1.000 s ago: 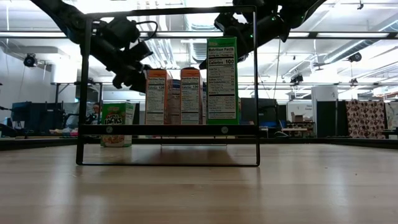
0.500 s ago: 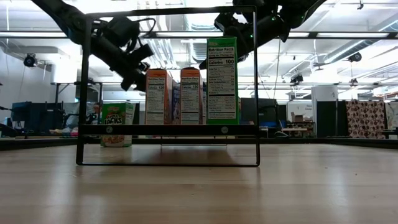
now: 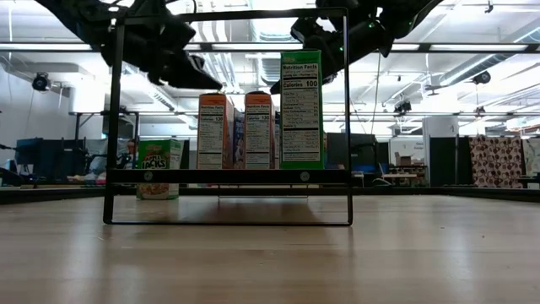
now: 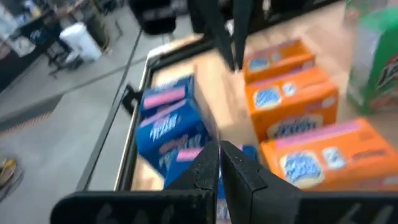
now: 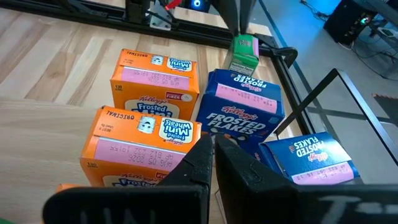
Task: Stack cereal on shelf
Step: Put the blue cereal box on the shelf aligned with the other blue cereal boxes
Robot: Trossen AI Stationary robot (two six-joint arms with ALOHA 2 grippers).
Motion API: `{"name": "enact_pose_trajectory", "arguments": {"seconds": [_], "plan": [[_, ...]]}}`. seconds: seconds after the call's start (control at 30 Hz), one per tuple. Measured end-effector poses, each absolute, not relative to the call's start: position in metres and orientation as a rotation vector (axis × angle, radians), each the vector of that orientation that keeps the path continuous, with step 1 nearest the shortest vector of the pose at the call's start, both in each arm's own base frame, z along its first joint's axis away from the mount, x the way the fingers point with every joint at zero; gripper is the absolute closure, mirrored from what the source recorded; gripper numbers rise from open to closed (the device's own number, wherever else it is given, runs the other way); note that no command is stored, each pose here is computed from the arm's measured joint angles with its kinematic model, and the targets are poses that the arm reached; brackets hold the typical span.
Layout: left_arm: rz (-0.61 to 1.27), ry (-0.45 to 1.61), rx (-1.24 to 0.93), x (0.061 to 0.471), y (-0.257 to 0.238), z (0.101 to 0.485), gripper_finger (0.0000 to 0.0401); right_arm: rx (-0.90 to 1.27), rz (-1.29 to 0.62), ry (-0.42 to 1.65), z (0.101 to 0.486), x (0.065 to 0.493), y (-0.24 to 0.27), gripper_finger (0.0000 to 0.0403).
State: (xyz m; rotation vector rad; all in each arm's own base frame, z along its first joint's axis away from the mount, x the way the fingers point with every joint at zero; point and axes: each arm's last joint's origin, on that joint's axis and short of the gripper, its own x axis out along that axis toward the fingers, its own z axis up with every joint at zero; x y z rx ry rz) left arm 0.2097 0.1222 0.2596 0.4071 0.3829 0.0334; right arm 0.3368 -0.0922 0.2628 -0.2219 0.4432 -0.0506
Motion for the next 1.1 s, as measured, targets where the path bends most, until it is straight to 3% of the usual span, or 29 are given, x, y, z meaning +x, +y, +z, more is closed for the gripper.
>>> {"name": "enact_pose_trajectory", "arguments": {"seconds": [0.33, 1.1], "plan": [[0.044, 0.321, 0.400, 0.229, 0.135, 0.249, 0.0401, -0.222, -0.050, 0.443, 0.263, 0.337, -0.092, 0.0394], [0.120, 0.394, 0.353, 0.245, 0.148, 0.222, 0.0401, -0.223, -0.050, 0.443, 0.263, 0.337, -0.092, 0.0394]]}}
